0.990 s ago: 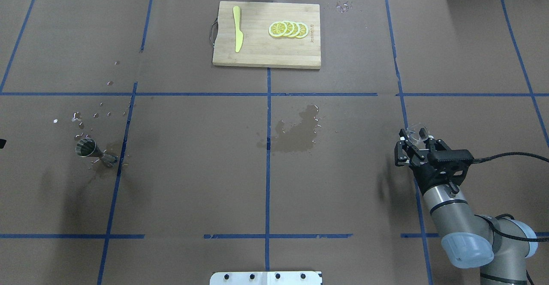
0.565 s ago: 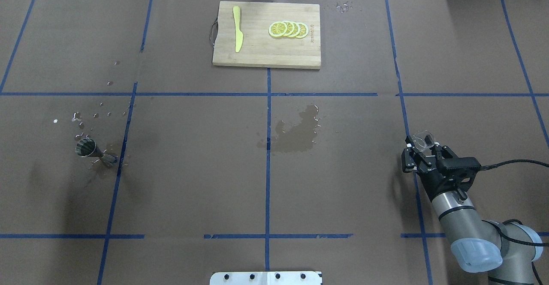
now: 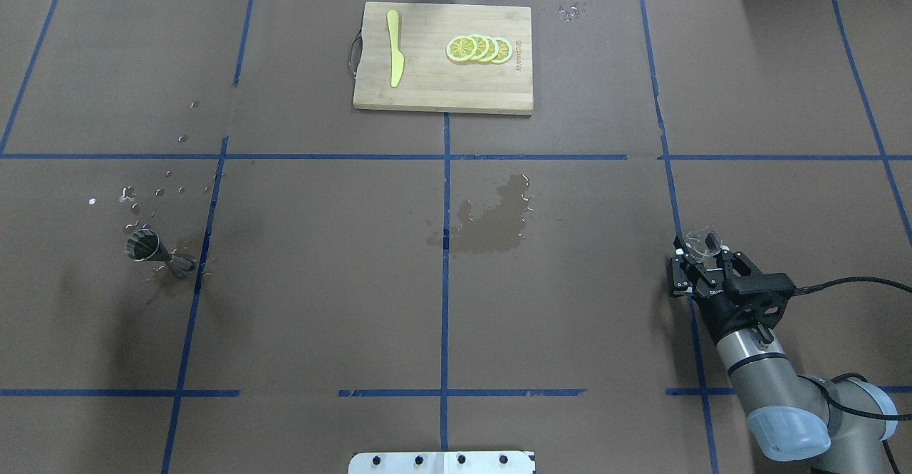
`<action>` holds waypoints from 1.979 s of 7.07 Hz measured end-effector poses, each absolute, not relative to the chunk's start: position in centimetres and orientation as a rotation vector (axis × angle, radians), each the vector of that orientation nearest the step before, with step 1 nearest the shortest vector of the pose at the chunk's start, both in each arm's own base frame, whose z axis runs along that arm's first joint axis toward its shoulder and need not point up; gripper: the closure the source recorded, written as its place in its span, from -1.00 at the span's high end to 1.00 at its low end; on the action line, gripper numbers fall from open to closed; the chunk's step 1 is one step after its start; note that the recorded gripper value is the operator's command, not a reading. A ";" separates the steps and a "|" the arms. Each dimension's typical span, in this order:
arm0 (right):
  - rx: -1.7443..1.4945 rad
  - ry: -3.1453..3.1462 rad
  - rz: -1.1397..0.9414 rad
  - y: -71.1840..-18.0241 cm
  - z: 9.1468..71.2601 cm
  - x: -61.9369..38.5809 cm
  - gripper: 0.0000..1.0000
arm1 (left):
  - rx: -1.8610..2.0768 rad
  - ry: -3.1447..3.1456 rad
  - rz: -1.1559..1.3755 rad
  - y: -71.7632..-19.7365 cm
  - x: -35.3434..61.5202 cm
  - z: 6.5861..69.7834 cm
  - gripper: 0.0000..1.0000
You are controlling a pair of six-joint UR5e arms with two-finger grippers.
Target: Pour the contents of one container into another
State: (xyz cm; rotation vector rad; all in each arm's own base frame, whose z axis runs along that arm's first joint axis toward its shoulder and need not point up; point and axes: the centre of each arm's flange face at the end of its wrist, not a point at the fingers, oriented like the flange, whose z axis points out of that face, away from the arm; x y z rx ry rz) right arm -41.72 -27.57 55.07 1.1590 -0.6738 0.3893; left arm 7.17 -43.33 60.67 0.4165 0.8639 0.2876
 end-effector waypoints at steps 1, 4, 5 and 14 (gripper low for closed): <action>1.161 -0.675 0.391 -27.5 55.0 -41.8 -0.75 | 0.420 0.865 0.287 -43.3 7.1 60.5 1.00; 1.162 -0.674 0.397 -27.5 55.2 -41.7 -0.67 | 0.428 0.867 0.286 -43.3 7.1 60.0 1.00; 1.162 -0.674 0.401 -27.5 55.3 -41.6 -0.59 | 0.431 0.868 0.286 -43.3 7.1 59.9 1.00; 1.169 -0.713 0.407 -27.3 57.2 -41.1 0.34 | 0.444 0.869 0.283 -43.3 6.9 59.1 1.00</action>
